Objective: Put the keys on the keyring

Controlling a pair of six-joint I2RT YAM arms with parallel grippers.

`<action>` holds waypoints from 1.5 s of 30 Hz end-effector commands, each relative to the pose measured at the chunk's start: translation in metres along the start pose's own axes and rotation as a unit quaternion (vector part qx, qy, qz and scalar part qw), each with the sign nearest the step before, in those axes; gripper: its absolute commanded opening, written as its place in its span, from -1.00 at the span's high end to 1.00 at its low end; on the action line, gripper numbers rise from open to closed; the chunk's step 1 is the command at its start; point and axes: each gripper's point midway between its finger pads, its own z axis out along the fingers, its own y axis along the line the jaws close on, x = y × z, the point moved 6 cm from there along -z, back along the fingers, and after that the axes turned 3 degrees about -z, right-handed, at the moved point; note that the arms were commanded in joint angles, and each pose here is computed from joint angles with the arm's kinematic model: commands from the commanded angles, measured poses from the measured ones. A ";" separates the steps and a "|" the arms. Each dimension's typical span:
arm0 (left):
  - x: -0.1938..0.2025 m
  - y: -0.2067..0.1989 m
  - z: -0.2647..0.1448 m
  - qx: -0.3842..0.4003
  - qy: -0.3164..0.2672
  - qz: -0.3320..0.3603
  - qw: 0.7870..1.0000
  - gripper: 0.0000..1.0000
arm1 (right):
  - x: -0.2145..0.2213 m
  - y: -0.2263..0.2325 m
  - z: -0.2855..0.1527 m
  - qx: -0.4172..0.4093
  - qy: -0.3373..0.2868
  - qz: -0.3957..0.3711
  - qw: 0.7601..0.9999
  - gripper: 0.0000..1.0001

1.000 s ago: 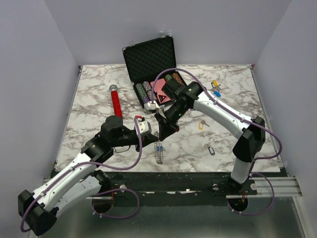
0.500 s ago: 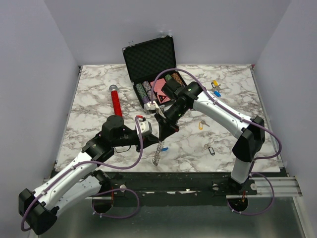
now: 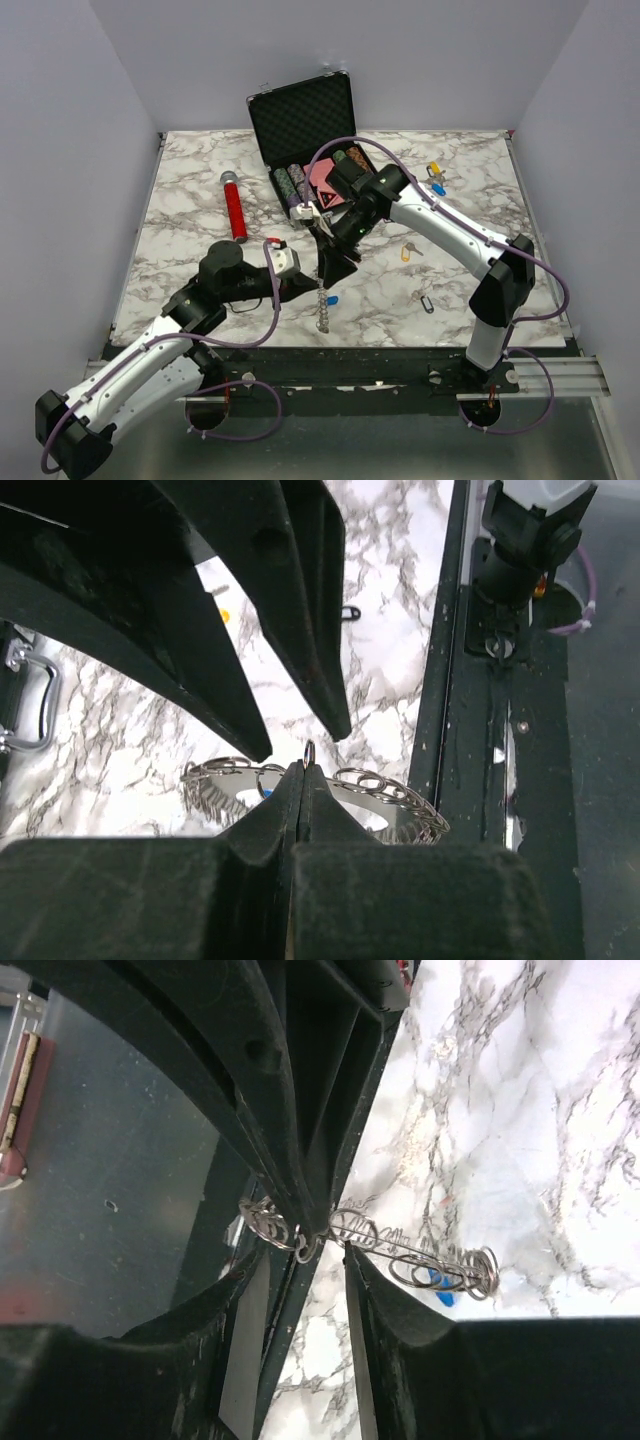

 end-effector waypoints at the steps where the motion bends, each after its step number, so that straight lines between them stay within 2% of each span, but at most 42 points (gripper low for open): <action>1: -0.015 -0.001 -0.005 -0.018 -0.073 0.002 0.997 1.00 | -0.018 0.002 -0.016 0.024 -0.027 -0.029 0.999 0.07; 7: -0.012 -0.002 -0.006 -0.033 -0.139 -0.037 0.989 1.00 | -0.016 0.005 -0.022 0.019 -0.045 -0.040 0.998 0.06; 16: -0.007 -0.004 -0.009 -0.041 -0.187 -0.092 0.977 1.00 | -0.008 0.010 -0.012 -0.020 -0.073 -0.075 0.994 0.06; 22: -0.007 -0.004 -0.011 -0.053 -0.199 -0.109 0.972 1.00 | -0.007 0.009 -0.009 -0.026 -0.080 -0.069 0.994 0.07; 34: -0.007 0.000 -0.010 -0.064 -0.199 -0.126 0.970 1.00 | -0.011 0.005 -0.005 -0.040 -0.098 -0.047 0.993 0.29; 45: -0.008 0.001 -0.009 -0.068 -0.201 -0.127 0.969 1.00 | -0.007 -0.004 -0.001 -0.022 -0.086 -0.014 0.996 0.45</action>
